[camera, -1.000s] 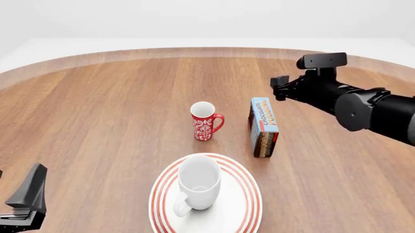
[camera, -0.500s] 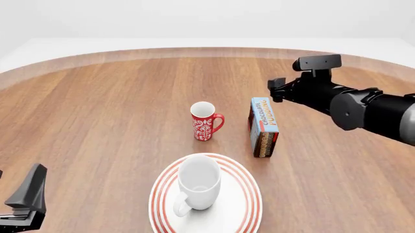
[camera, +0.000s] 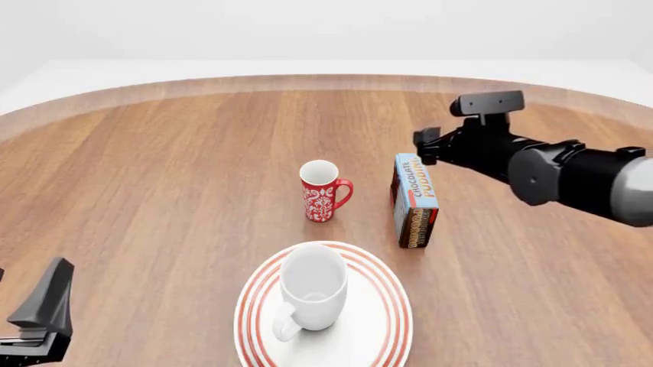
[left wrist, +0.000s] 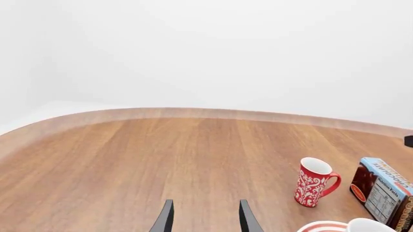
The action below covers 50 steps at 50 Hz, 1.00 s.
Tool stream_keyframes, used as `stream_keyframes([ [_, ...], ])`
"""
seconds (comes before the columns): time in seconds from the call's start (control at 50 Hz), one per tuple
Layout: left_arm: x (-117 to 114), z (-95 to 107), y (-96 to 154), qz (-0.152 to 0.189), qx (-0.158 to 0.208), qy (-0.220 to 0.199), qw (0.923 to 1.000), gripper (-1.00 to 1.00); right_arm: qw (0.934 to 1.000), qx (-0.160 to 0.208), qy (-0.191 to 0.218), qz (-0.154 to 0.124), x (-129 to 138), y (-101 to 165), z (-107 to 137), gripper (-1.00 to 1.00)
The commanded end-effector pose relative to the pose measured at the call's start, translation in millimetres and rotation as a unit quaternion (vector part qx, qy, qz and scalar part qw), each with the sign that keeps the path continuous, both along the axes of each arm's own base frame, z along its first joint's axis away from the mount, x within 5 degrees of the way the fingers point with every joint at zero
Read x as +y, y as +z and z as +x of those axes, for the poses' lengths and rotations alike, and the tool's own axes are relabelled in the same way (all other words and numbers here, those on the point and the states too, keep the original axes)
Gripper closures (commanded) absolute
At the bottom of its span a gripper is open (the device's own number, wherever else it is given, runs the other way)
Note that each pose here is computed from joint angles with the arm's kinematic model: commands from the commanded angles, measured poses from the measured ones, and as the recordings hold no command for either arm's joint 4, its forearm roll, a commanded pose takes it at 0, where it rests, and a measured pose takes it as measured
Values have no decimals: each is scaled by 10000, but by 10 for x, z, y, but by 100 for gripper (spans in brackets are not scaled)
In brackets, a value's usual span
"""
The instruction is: Pick up the white mug and put it on the plate, and put the chocolate pudding to the right of the plate.
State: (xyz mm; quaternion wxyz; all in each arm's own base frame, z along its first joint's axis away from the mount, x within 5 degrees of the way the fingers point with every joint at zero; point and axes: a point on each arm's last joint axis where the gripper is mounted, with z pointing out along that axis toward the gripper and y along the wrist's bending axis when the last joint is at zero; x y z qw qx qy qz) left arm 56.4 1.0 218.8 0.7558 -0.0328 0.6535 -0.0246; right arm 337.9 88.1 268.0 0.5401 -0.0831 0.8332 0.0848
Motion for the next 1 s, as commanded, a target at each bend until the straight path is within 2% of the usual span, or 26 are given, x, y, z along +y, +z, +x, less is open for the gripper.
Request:
stream_keyframes([
  [0.02, 0, 3, 1, -1, -1, 2, 10000, -100, 10000, 64, 22, 7, 32, -58, 30, -100],
  [1.0, 1, -5, -2, -29, 0, 1, 10000, -100, 9993, 378, 13, -34, 85, -356, 195, -100],
])
